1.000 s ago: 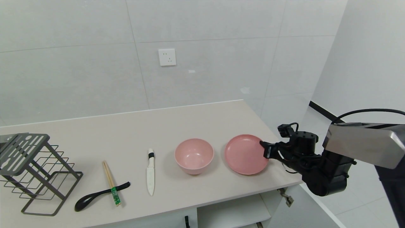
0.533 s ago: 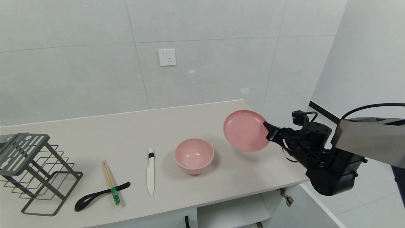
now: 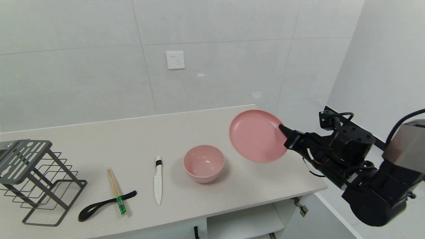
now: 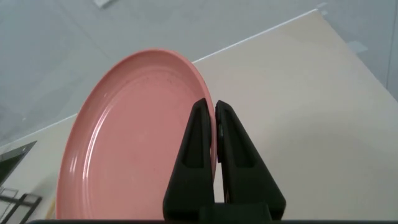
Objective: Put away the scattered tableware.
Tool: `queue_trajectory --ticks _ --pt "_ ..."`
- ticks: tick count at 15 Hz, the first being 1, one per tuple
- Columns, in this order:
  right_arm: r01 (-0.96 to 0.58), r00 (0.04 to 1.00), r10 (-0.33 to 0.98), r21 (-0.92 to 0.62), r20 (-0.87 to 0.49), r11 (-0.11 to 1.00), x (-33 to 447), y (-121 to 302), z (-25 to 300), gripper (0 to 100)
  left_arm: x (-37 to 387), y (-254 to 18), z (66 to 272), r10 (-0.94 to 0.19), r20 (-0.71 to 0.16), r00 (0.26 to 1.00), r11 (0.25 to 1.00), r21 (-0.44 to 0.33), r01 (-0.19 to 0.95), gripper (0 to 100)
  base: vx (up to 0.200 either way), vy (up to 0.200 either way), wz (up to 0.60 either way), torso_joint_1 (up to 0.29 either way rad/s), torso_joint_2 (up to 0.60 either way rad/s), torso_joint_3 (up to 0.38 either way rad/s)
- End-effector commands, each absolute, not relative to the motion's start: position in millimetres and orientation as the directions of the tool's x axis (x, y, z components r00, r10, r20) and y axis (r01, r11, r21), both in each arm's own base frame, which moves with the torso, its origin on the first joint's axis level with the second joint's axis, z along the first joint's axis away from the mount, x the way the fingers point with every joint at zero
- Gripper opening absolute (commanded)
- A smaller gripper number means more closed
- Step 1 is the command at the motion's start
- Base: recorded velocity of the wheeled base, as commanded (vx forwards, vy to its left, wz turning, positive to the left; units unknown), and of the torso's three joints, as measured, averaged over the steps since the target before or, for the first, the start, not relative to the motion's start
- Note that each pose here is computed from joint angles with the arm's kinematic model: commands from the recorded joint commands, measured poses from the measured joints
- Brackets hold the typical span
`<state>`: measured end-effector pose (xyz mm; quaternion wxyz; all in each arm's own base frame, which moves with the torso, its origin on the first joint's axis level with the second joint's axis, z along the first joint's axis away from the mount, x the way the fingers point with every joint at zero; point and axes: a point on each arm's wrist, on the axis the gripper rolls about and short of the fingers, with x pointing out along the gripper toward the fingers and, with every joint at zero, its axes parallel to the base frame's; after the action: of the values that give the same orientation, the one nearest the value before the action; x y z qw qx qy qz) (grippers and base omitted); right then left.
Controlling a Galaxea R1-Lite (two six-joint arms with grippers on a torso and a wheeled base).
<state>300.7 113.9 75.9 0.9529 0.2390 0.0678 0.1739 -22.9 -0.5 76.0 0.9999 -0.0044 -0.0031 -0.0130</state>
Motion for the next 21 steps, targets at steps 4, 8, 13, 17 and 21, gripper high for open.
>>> queue_trajectory --ticks 4,8,13,17,21 --pt "-0.351 0.921 0.388 0.466 0.017 0.812 243 103 117 0 -23 -2 81 -0.087 0.050 0.995 0.996 0.041 0.085 100 0.000 0.000 0.00 0.000 0.00 0.000" --pt "-0.352 0.925 0.377 0.463 0.041 0.814 237 97 124 0 -26 -2 113 -0.093 0.206 0.974 0.995 0.064 0.082 100 0.000 0.000 0.00 0.000 0.00 0.000" --pt "-0.335 0.930 0.367 0.454 0.020 0.826 234 93 121 0 -2 -4 145 -0.298 -0.100 0.949 0.954 -0.002 0.300 100 0.000 0.000 0.00 0.000 0.00 0.000" --pt "-0.312 0.940 0.340 0.452 0.021 0.835 236 85 121 0 44 -12 173 -0.372 -0.269 0.888 0.926 -0.044 0.375 100 0.000 0.000 0.00 0.000 0.00 0.000" --pt "-0.311 0.941 0.338 0.452 0.021 0.836 237 85 121 0 106 -30 181 -0.448 -0.401 0.799 0.888 -0.093 0.451 100 0.000 0.000 0.00 0.000 0.00 0.000"
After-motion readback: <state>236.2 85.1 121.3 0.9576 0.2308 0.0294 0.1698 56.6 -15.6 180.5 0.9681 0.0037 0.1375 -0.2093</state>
